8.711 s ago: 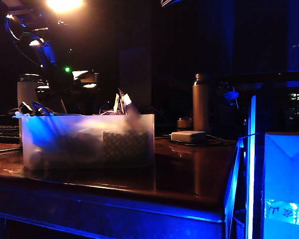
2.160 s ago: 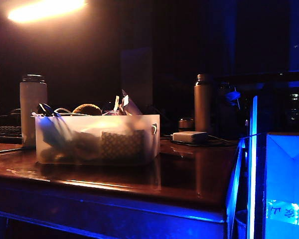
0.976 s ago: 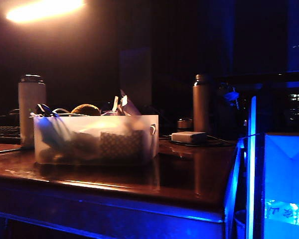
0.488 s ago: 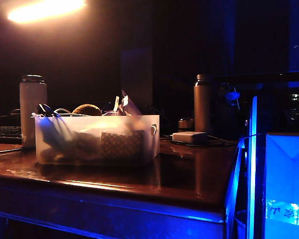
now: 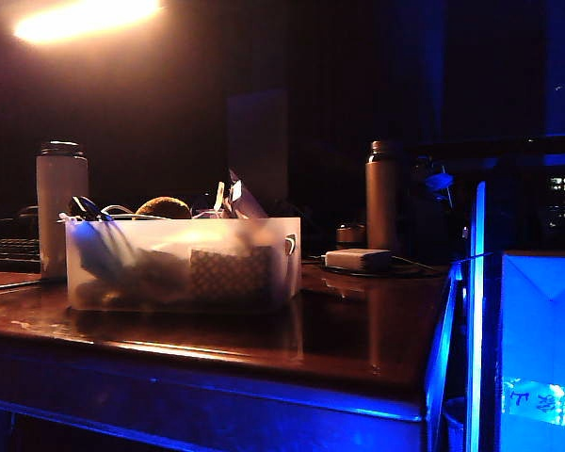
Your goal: Pick up the kiwi and place it into the translucent box.
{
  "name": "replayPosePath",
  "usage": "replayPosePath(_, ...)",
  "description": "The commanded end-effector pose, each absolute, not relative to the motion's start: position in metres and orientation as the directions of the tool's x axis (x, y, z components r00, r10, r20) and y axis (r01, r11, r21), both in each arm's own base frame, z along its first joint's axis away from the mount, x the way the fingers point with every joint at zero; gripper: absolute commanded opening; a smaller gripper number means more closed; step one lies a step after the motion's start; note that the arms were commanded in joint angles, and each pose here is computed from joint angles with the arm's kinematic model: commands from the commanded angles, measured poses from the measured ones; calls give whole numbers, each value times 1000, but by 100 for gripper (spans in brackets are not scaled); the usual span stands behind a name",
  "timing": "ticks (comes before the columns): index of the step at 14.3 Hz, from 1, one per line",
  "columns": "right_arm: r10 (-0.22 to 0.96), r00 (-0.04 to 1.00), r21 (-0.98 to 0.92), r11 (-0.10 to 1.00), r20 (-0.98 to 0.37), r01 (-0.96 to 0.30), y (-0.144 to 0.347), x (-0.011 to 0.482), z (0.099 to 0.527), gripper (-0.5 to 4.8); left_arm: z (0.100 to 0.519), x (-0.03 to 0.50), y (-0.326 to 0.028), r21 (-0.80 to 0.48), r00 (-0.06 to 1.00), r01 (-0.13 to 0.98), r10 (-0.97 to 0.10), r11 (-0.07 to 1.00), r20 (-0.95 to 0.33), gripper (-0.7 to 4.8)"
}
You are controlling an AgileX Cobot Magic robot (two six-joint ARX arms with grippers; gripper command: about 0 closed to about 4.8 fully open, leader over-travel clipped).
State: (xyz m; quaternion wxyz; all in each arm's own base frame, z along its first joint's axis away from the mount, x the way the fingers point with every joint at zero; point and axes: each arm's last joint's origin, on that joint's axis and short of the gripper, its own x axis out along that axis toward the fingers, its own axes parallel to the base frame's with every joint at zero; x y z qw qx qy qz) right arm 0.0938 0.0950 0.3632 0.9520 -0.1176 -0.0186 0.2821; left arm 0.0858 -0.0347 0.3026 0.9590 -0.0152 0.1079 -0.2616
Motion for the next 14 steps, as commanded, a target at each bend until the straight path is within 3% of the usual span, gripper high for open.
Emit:
replayPosePath(1,503,864,-214,841,-31,-497,84,85,335,-1,269,103,-39,-90,862,480,-489,872,-136,-4)
replayPosePath(4,381,923,-208,899,-62,-385,65,74,276,-1,223,110,-41,-97,858,447,-457,889,-235,-4)
replayPosePath(8,391,902,-225,877,-183,-425,66,75,188,-1,188,113,-39,-16,883,370,-357,929,-304,-4)
replayPosePath(11,471,865,-108,864,-175,-492,66,72,175,-1,165,112,-39,2,875,380,-359,925,-325,-4)
replayPosePath(14,485,840,-113,846,-242,-521,65,70,166,-1,154,111,-38,6,868,375,-349,927,-352,-4)
